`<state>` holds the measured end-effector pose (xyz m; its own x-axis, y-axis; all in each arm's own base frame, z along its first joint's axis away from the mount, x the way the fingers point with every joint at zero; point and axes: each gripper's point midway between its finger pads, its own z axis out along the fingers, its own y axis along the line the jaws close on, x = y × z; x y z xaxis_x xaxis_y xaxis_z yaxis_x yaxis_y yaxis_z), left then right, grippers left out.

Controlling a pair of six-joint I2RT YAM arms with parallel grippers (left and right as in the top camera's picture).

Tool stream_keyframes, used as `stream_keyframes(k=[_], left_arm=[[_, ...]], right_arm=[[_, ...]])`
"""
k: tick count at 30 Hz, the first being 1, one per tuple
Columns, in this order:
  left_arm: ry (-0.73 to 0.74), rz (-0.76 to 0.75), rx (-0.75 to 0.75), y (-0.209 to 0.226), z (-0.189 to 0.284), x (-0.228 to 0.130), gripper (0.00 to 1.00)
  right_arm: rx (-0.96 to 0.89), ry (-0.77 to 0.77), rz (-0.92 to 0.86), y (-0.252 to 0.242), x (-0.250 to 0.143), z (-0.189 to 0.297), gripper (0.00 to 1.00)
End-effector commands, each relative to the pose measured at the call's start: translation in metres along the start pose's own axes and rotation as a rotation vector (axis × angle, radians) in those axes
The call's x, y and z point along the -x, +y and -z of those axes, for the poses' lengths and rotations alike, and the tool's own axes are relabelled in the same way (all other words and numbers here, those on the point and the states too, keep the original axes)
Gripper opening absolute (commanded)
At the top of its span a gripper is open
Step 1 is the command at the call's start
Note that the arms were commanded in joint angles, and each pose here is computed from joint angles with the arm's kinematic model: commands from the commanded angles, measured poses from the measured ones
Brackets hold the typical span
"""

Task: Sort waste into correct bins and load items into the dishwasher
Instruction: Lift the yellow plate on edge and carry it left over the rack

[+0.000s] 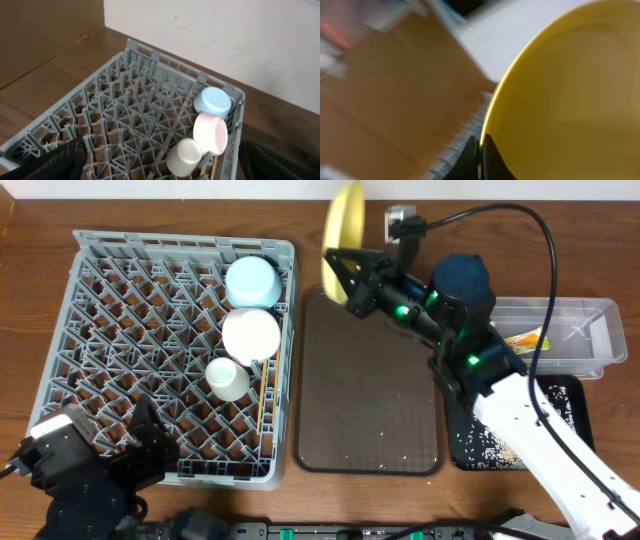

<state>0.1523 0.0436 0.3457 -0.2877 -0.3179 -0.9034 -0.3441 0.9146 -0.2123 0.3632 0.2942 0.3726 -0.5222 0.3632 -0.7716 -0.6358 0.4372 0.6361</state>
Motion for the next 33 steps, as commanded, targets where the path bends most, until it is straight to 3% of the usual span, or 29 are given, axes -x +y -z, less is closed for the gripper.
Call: stream_keyframes(k=[1,6,15,22,29,33], left_arm=[[-0.017,0.017,0.014,0.003,0.002,0.005,0.98],[-0.017,0.017,0.014,0.003,0.002,0.005,0.98],[-0.017,0.017,0.014,0.003,0.002,0.005,0.98],[-0.017,0.017,0.014,0.003,0.002,0.005,0.98],[-0.017,0.017,0.014,0.003,0.002,0.005,0.98],[-0.017,0.018,0.013,0.003,0.002,0.005,0.98]], right_arm=[[0.163,0.072,-0.148,0.021,-0.016,-0.014,0.01],[0.274,0.01,-0.22,0.028,-0.027,-0.047,0.01],[0.466,-0.092,-0.357,0.015,-0.093,-0.1,0.01],[0.474,-0.08,-0.448,-0.002,-0.141,-0.131,0.01],[0.541,-0.095,-0.422,0.021,-0.126,-0.146,0.01],[0.521,-0.014,-0.436,0.036,-0.118,-0.168,0.01]])
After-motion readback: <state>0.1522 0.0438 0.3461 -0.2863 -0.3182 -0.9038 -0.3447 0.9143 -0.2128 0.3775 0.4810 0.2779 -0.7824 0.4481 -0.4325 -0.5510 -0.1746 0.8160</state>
